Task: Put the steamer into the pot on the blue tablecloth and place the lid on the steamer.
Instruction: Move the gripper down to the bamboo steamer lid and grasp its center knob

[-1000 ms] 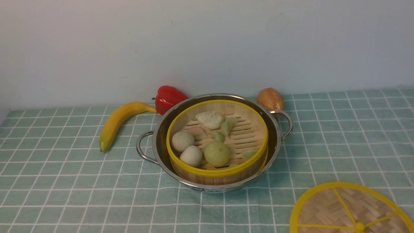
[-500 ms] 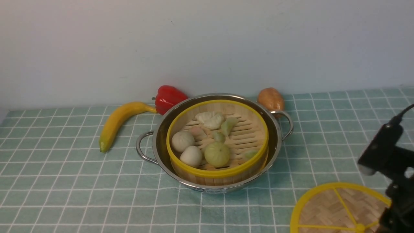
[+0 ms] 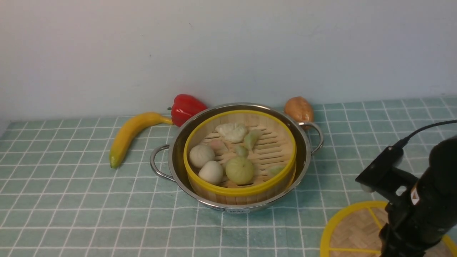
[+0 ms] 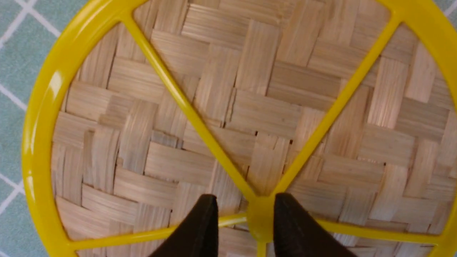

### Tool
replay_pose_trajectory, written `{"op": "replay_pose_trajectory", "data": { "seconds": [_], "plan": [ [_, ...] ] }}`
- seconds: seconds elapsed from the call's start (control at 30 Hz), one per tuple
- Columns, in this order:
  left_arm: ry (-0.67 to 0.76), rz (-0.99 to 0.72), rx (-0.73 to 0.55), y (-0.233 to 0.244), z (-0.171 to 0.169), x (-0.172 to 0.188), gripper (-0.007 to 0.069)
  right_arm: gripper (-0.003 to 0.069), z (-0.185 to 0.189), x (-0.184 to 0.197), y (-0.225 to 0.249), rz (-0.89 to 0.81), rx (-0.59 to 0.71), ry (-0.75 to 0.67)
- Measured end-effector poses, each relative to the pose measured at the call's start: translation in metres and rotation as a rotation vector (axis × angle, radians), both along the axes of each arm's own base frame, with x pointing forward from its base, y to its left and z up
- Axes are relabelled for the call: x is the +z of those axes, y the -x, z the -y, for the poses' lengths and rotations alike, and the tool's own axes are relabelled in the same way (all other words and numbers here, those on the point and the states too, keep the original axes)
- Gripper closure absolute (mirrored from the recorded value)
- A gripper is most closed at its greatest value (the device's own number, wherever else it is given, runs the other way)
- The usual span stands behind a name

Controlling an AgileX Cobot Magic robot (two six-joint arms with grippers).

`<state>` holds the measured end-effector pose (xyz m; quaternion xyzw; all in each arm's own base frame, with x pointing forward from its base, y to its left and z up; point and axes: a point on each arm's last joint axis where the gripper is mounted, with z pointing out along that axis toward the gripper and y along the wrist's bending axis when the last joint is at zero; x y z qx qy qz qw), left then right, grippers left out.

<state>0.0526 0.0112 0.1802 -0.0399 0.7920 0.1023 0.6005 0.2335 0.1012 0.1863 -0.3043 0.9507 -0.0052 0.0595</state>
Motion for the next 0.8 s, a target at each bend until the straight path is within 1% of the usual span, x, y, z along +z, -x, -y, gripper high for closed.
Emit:
{"op": "replay_pose_trajectory", "data": {
  "seconds": [0.3, 0.33, 0.4, 0.47, 0.6, 0.7, 0.8],
  "plan": [
    [0.000, 0.000, 0.000, 0.000, 0.000, 0.000, 0.0485, 0.0416, 0.005, -0.010, -0.005, -0.028, -0.044, 0.023],
    [0.000, 0.000, 0.000, 0.000, 0.000, 0.000, 0.0480, 0.0421, 0.005, -0.010, -0.005, -0.028, -0.045, 0.023],
    [0.000, 0.000, 0.000, 0.000, 0.000, 0.000, 0.0476, 0.0484, 0.005, -0.010, -0.005, -0.028, -0.048, 0.022],
    [0.000, 0.000, 0.000, 0.000, 0.000, 0.000, 0.0476, 0.0515, 0.005, -0.010, -0.005, -0.028, -0.048, 0.022],
    [-0.001, 0.000, 0.000, 0.000, 0.000, 0.000, 0.0468, 0.0513, 0.005, -0.008, -0.005, -0.020, -0.077, 0.017],
    [-0.001, 0.000, 0.000, 0.000, 0.000, 0.000, 0.0465, 0.0513, 0.006, 0.001, -0.006, 0.016, -0.129, -0.001],
    [-0.001, 0.000, 0.000, 0.000, 0.000, 0.000, 0.0455, 0.0513, 0.007, 0.037, -0.011, 0.149, -0.202, -0.042]
  ]
}}
